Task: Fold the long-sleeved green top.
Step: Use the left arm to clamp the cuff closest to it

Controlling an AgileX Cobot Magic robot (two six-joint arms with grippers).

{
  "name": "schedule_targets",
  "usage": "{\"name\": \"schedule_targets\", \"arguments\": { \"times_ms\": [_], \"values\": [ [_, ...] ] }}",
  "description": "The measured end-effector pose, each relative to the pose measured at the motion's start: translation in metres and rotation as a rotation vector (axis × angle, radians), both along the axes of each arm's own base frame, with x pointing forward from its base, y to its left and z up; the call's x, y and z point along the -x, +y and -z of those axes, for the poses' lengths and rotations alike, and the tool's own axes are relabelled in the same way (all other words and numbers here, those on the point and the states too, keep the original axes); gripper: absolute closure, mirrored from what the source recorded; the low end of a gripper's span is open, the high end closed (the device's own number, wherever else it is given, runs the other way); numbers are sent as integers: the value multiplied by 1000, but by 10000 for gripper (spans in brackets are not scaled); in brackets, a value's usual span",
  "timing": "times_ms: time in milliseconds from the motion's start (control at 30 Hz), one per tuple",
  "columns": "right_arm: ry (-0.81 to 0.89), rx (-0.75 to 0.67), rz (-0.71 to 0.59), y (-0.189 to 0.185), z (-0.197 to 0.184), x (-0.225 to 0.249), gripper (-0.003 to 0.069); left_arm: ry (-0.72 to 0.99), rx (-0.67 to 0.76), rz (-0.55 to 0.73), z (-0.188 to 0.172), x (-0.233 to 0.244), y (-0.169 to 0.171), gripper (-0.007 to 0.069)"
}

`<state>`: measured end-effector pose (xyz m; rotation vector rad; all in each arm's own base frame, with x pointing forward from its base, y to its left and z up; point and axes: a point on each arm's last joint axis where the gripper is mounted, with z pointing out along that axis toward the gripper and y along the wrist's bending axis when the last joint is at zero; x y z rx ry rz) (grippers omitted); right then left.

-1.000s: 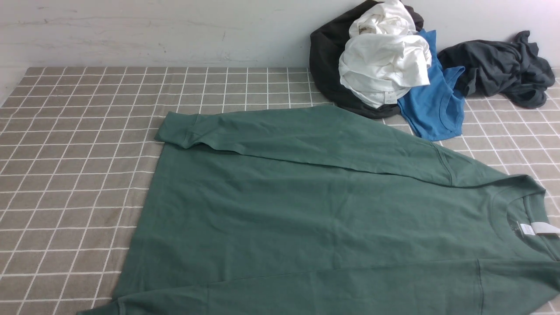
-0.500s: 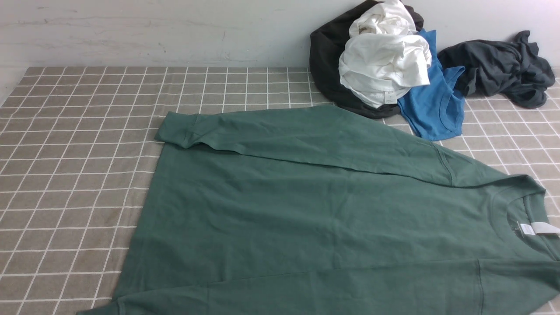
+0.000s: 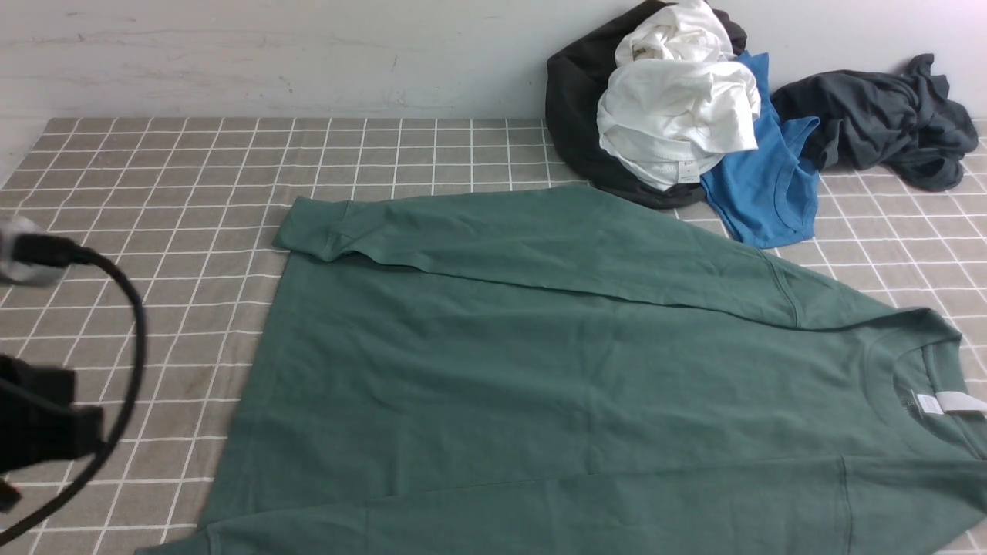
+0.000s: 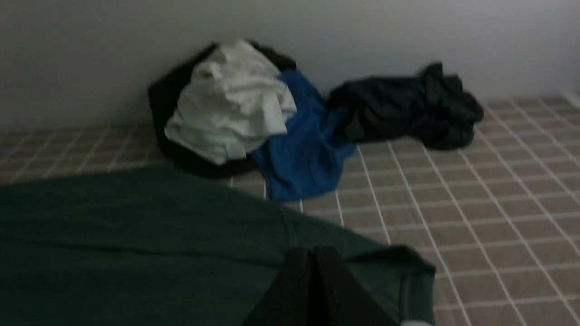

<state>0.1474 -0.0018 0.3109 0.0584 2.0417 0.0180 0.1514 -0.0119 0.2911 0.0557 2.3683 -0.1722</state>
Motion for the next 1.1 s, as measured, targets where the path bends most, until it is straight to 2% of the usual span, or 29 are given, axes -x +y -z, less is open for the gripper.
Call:
{"name": "schedule_targets", "arguments": {
  "times_ms": [67,167,267,300,333,367,500,567,633,833,867,967,1100],
  "values": [
    [233,19,-61,7,26,-12,671,215,24,19,24,-13,-3,597],
    [376,76,-210,25,46,-24,671,389,37,25,49,-28,-3,496],
    [375,161,-374,46,55,-33,671,482,33,14,72,-45,-2,354],
    [369,175,-396,49,55,-33,671,484,32,13,73,-46,-2,335],
    [343,206,-456,59,57,-36,671,506,34,-4,82,-54,-1,268],
    [331,219,-481,63,57,-38,671,524,35,-10,89,-59,-1,237],
    [312,238,-537,74,59,-39,671,609,28,-24,113,-69,0,200],
    [310,240,-543,75,59,-39,671,635,16,-45,124,-74,2,215],
    [308,240,-546,76,59,-39,671,655,15,-77,135,-79,4,271],
    [305,240,-546,76,59,-39,671,648,15,-86,140,-83,2,559],
    [305,240,-546,76,59,-39,671,645,15,-86,139,-84,2,585],
    [305,240,-546,76,59,-39,671,617,16,-75,127,-85,1,625],
    [305,240,-546,76,59,-39,671,522,12,-37,96,-86,-5,633]
  ]
}}
